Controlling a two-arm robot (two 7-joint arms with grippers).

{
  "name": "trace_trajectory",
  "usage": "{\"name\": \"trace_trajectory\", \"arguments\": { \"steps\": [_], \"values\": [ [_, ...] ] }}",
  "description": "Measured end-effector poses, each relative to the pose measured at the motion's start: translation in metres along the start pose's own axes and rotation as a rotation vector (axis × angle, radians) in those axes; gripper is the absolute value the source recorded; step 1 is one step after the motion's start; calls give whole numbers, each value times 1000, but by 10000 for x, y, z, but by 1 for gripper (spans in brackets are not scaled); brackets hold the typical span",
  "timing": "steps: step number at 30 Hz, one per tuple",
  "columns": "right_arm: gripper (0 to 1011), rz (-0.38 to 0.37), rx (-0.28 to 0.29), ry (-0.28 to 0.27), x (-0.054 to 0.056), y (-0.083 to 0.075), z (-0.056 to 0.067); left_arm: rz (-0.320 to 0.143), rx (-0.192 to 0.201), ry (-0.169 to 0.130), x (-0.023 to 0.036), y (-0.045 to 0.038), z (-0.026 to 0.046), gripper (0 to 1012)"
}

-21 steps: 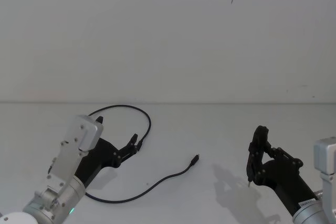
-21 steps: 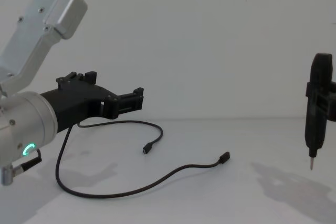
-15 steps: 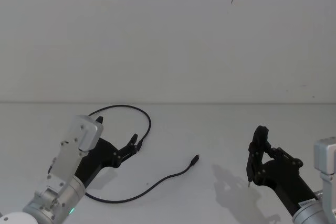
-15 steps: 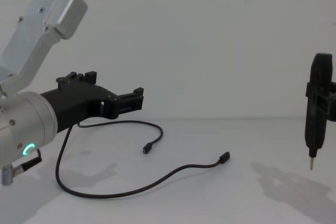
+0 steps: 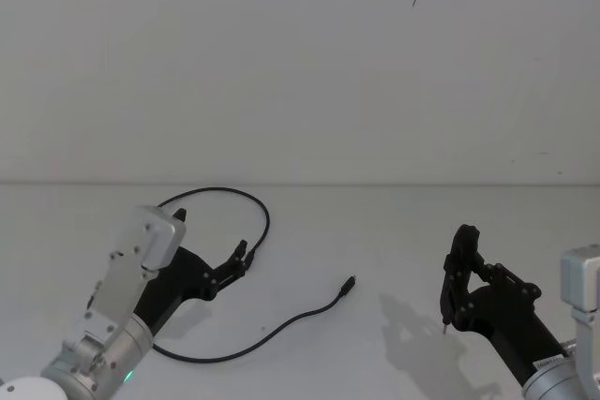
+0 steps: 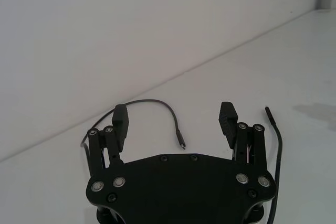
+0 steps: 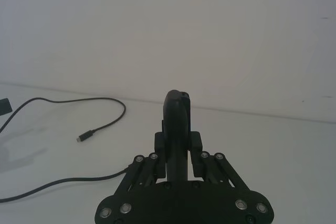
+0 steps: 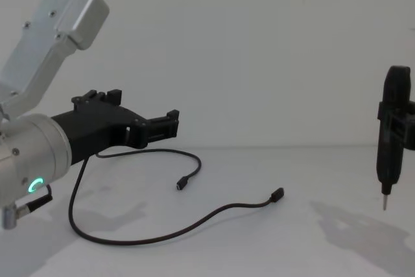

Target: Pick up the data cable with the one hand.

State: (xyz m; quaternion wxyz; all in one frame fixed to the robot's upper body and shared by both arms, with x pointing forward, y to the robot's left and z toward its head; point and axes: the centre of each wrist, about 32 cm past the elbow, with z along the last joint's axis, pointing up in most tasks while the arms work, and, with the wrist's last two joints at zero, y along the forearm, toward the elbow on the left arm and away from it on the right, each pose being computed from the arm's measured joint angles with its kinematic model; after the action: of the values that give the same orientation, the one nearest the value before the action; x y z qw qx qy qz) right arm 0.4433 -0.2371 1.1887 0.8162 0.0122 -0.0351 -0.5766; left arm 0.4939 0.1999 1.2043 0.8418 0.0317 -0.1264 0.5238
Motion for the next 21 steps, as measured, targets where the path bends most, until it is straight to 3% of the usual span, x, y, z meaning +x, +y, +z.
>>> {"name": "trace_trajectory", "arguments": {
  "steps": [7,21],
  "values": [
    [269,0,0,0,0,0,0,-53,9,4,56,-25,-23,1001],
    [269,0,0,0,0,0,0,-260,79,39,211,-115,-109,1001]
  ]
}}
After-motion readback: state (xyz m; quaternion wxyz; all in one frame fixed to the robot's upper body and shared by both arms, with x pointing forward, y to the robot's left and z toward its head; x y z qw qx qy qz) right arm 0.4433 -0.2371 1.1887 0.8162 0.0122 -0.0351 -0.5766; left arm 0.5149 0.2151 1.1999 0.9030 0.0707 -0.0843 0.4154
